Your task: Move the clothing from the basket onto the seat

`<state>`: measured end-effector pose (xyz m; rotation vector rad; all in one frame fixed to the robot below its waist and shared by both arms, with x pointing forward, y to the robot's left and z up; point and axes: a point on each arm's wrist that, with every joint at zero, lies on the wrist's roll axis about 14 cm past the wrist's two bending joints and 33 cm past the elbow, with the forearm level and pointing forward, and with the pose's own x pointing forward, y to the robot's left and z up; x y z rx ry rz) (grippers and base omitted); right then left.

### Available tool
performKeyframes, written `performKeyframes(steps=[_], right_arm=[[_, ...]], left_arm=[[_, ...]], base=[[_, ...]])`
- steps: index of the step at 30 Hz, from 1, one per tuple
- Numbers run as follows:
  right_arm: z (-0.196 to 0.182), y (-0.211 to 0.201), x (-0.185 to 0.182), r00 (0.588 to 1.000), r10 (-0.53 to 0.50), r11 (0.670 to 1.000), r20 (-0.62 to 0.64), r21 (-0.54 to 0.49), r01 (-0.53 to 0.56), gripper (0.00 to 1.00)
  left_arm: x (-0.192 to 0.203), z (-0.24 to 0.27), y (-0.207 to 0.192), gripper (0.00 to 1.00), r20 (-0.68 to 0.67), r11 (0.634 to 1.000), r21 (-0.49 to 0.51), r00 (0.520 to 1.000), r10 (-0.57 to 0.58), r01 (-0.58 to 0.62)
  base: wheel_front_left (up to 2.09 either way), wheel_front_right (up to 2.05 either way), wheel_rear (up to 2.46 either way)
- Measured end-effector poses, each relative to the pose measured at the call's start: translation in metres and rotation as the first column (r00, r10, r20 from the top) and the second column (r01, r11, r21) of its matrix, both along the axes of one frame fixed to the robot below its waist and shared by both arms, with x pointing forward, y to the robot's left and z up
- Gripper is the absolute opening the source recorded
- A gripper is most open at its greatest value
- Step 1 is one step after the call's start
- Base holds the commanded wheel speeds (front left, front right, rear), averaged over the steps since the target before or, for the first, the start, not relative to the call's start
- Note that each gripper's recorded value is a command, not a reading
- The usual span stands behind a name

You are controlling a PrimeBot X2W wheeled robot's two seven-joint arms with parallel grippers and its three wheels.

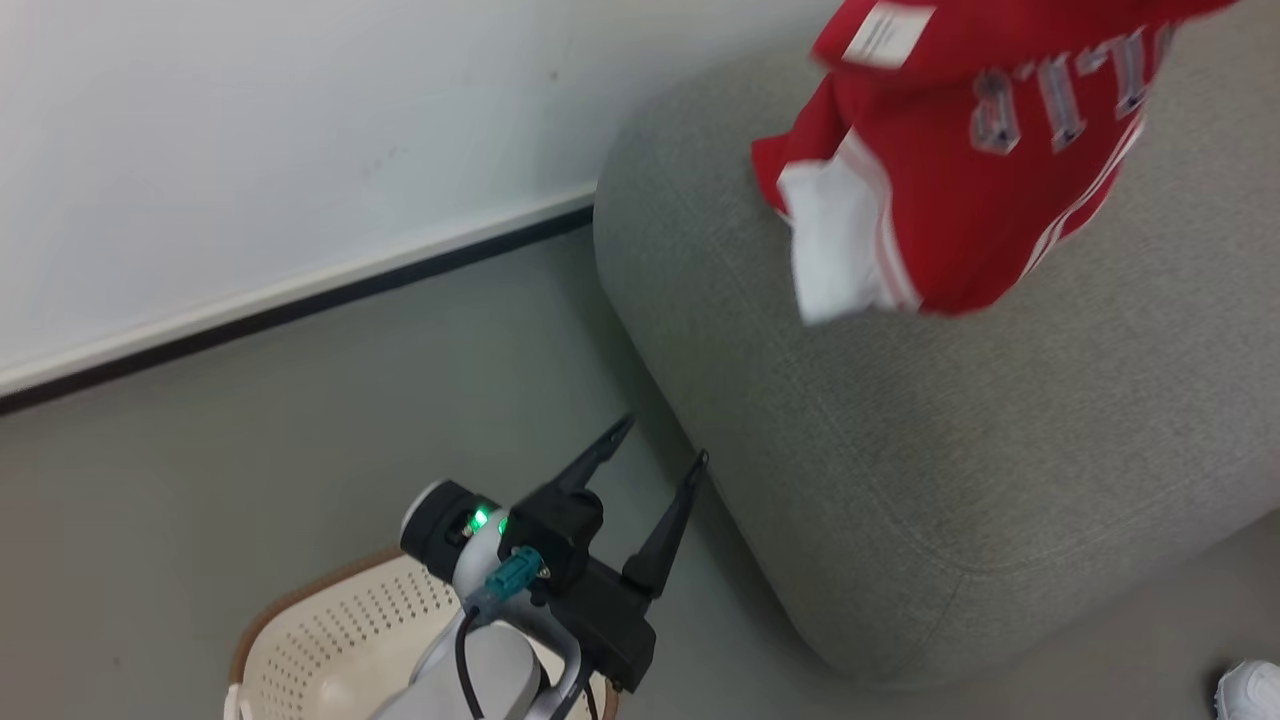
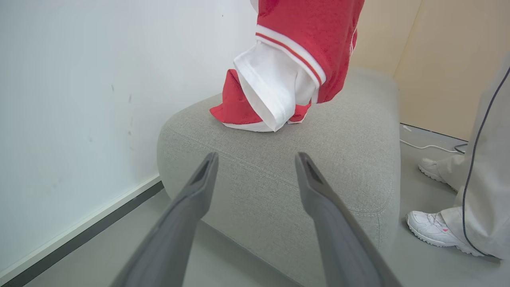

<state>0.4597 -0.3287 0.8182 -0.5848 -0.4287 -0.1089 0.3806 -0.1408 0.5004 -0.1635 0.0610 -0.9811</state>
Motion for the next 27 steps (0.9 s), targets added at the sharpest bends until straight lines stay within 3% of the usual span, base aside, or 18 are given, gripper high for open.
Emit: performKeyframes(steps=[5, 12, 21, 27], right_arm=[[0.029, -0.021, 0.022, 0.996, -0.075, 0.997, 0.048, 0.000, 0.075, 0.00], [0.008, -0.035, 0.069, 0.992, -0.127, 0.992, -0.008, 0.014, 0.127, 0.00], [-0.092, -0.044, 0.132, 0.970, -0.139, 0.986, -0.197, 0.059, 0.153, 0.00], [-0.202, -0.040, 0.155, 0.920, -0.120, 0.975, -0.374, 0.131, 0.180, 0.00]], left_arm=[[0.024, 0.000, 0.009, 1.00, 0.012, 1.000, -0.013, 1.000, 0.026, -0.026], [0.059, -0.007, 0.028, 1.00, 0.016, 0.996, -0.023, 0.996, 0.084, -0.084], [0.092, -0.045, 0.054, 1.00, -0.007, 0.990, 0.026, 0.990, 0.138, -0.137], [0.100, -0.076, 0.055, 1.00, -0.049, 0.990, 0.059, 0.990, 0.129, -0.126]], base=[[0.00, 0.00, 0.00], [0.00, 0.00, 0.00], [0.00, 0.00, 0.00], [0.00, 0.00, 0.00]])
